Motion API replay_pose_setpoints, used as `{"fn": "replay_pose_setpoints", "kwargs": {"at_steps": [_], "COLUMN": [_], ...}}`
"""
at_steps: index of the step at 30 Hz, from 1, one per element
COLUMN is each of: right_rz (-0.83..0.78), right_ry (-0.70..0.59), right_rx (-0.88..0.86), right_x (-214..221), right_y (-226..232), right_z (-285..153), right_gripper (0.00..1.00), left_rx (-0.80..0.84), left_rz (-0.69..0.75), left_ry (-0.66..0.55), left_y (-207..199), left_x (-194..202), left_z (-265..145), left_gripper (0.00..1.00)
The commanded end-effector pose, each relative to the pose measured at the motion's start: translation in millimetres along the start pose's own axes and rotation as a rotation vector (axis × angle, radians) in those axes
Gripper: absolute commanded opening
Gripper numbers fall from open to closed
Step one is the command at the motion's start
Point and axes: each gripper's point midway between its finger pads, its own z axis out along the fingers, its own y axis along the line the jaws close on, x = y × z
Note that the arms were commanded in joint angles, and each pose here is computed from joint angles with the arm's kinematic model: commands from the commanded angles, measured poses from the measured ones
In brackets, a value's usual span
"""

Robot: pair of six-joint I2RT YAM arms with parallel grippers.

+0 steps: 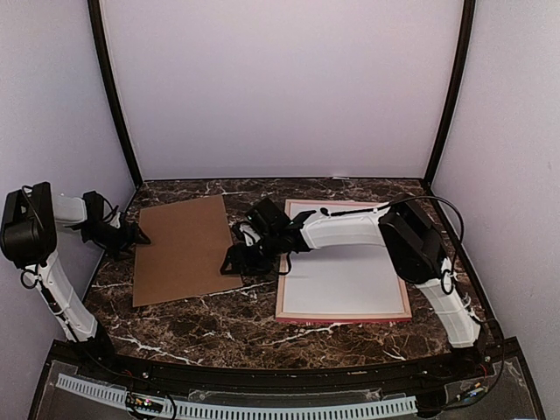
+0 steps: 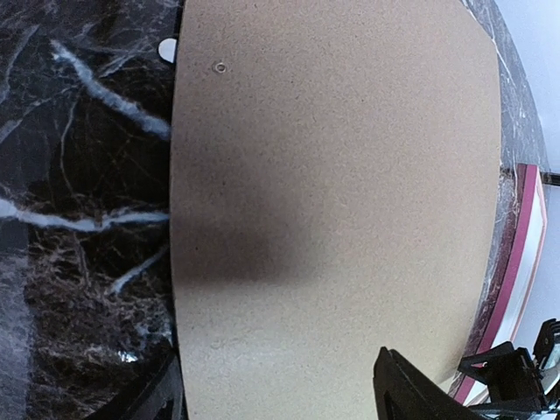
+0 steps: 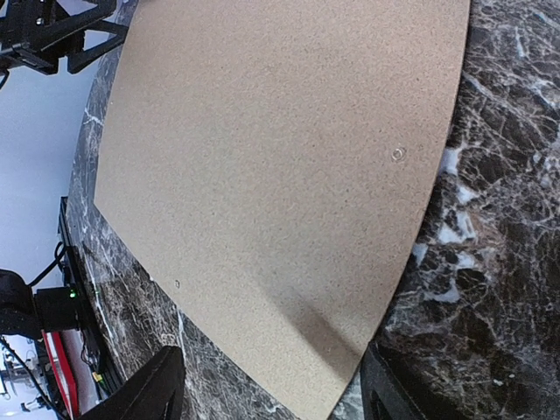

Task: Put the photo into the frame
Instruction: Pick up the backboard from the center of the board.

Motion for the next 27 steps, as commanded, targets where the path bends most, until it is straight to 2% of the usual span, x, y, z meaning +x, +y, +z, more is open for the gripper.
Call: {"fn": "replay_pose_setpoints", "kwargs": {"at_steps": [1, 19, 27], "right_rz": [-0.003, -0.078, -0.104], "right_ry": [0.004, 0.078, 0.117], "right_rx": [0.014, -0.048, -0.085], "right_x": [5.9, 26.2, 37.2], "right_y": [-7.8, -13.5, -17.0], "right_z": [-2.2, -14.6, -15.7], "right_gripper": [0.7, 0.68, 0.67], "left_rx": [0.173, 0.453, 0.496], "left_rz": [-0.013, 0.091, 0.14], "left_ry": [0.072, -0.008, -0.026], "left_y": [-38.5, -106.0, -130.1], "left_x": [26.7, 37.3, 44.8], "left_z": [-3.1, -42.5, -61.0], "left_gripper": [0.77, 0.63, 0.55]}}
